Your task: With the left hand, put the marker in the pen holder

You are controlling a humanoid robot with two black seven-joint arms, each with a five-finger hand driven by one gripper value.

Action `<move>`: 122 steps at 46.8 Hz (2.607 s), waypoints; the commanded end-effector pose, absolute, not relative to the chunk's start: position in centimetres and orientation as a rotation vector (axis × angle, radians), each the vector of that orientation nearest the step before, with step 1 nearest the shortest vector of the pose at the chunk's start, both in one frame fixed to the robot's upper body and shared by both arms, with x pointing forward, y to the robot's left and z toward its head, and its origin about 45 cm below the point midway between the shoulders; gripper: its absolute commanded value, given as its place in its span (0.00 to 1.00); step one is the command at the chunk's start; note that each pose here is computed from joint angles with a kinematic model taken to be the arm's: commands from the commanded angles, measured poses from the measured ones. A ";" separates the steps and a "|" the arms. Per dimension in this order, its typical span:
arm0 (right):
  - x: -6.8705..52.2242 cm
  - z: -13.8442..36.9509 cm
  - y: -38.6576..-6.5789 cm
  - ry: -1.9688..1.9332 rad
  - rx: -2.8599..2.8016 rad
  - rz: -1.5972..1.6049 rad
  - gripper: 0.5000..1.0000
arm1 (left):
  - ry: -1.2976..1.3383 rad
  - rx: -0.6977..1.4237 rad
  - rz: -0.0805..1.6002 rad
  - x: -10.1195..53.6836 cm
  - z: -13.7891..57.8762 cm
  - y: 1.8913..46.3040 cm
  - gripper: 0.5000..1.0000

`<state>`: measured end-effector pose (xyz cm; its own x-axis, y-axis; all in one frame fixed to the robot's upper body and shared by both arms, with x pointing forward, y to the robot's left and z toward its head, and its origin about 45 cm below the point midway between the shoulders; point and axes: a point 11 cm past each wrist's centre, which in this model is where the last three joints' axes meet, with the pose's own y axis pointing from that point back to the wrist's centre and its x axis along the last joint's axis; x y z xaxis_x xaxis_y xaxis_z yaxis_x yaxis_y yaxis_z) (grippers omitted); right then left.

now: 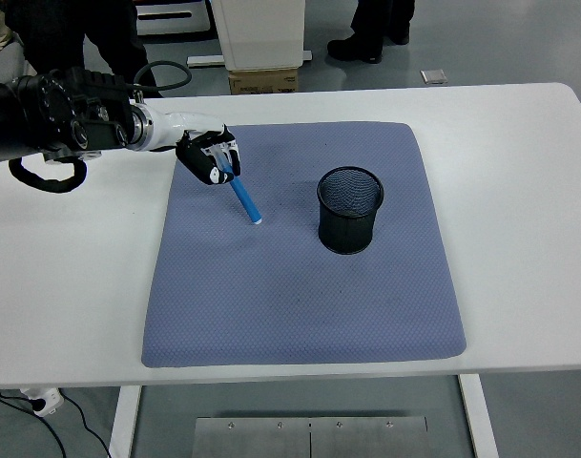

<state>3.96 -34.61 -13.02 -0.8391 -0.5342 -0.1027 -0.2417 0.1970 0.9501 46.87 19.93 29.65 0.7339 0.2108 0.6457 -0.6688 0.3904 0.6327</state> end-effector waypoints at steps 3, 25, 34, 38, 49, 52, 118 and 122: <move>4.0 -13.0 -34.6 -2.224 0.740 -1.692 1.00 | -0.531 1.019 0.595 47.1 30.7 19.6 0.00; 4.0 -13.0 -34.6 -2.224 0.740 -1.692 1.00 | -0.586 0.951 0.596 47.8 34.6 17.1 0.00; 4.0 -13.0 -34.6 -2.223 0.741 -1.691 1.00 | -0.591 0.924 0.593 47.7 35.2 16.1 0.00; 4.0 -13.0 -34.6 -2.223 0.741 -1.691 1.00 | -0.595 0.912 0.594 47.8 35.5 15.8 0.00; 4.0 -13.0 -34.6 -2.223 0.743 -1.692 1.00 | -0.598 0.872 0.587 47.7 36.6 14.6 0.00; 4.0 -13.0 -34.6 -2.223 0.741 -1.691 1.00 | -0.601 0.863 0.587 47.7 36.9 14.3 0.00; 4.0 -13.0 -34.6 -2.224 0.742 -1.693 1.00 | -0.612 0.810 0.500 46.4 36.6 8.7 0.00; 4.0 -13.0 -34.6 -2.224 0.740 -1.692 1.00 | -0.610 0.814 0.500 46.4 36.5 8.8 0.00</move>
<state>3.97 -34.60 -13.02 -0.8393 -0.5338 -0.1032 -0.2419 0.1967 0.9501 46.38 8.73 36.53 0.7197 0.1779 0.6711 -0.6231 0.5917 0.5114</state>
